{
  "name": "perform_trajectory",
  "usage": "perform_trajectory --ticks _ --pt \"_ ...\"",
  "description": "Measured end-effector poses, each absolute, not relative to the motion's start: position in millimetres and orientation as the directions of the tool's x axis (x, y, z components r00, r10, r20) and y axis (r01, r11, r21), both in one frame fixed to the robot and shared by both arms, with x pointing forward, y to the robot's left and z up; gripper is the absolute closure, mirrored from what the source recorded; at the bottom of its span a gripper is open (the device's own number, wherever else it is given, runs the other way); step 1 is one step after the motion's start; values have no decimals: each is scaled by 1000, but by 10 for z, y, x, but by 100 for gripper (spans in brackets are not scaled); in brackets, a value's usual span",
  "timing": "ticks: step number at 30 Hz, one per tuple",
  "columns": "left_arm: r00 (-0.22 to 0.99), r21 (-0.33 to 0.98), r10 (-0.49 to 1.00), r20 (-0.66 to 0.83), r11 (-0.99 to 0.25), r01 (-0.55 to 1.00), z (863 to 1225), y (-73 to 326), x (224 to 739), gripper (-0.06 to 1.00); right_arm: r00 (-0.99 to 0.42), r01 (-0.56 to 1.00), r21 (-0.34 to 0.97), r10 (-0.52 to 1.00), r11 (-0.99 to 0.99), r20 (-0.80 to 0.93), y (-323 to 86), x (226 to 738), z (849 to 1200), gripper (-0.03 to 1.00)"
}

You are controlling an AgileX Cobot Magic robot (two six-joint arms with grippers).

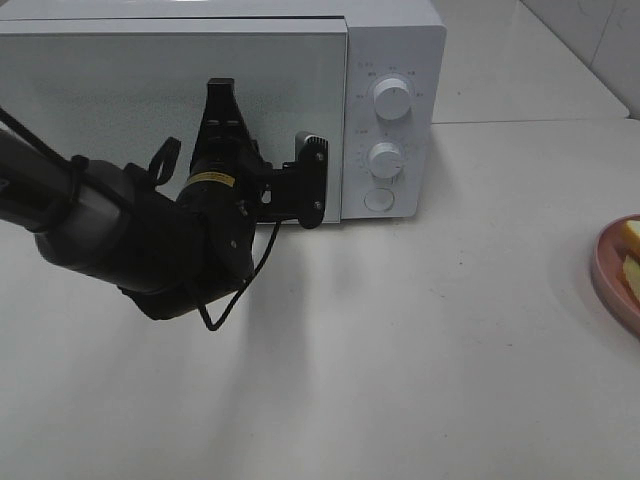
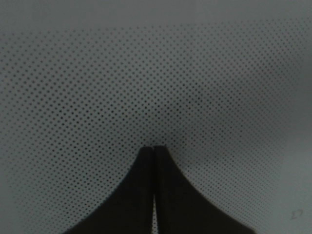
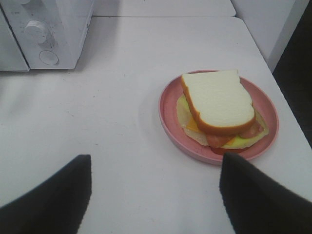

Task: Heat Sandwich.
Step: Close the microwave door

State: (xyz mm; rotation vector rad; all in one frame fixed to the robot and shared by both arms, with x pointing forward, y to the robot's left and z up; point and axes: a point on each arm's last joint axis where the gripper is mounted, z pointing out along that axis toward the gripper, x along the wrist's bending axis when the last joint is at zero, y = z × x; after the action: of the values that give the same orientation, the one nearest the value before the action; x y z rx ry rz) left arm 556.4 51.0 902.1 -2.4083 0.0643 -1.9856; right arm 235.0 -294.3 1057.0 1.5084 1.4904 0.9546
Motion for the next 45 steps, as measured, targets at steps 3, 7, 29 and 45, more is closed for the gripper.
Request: perform_trajectory --ticks 3,7,29,45 --pt "190 -39 -40 981 -999 -8 9022 549 5611 94 24 401 916 1000 7 -18 -2943 2350 10570 25" --pt "195 -38 -39 980 -999 -6 9014 563 5617 94 24 401 916 1000 7 -18 -2943 2350 10570 25" --pt "166 159 166 972 -986 52 9037 528 5565 94 24 401 916 1000 7 -18 -2943 2350 10570 25" --pt "218 537 592 776 -801 265 9415 457 5285 94 24 401 916 1000 7 -18 -2943 2350 10570 25"
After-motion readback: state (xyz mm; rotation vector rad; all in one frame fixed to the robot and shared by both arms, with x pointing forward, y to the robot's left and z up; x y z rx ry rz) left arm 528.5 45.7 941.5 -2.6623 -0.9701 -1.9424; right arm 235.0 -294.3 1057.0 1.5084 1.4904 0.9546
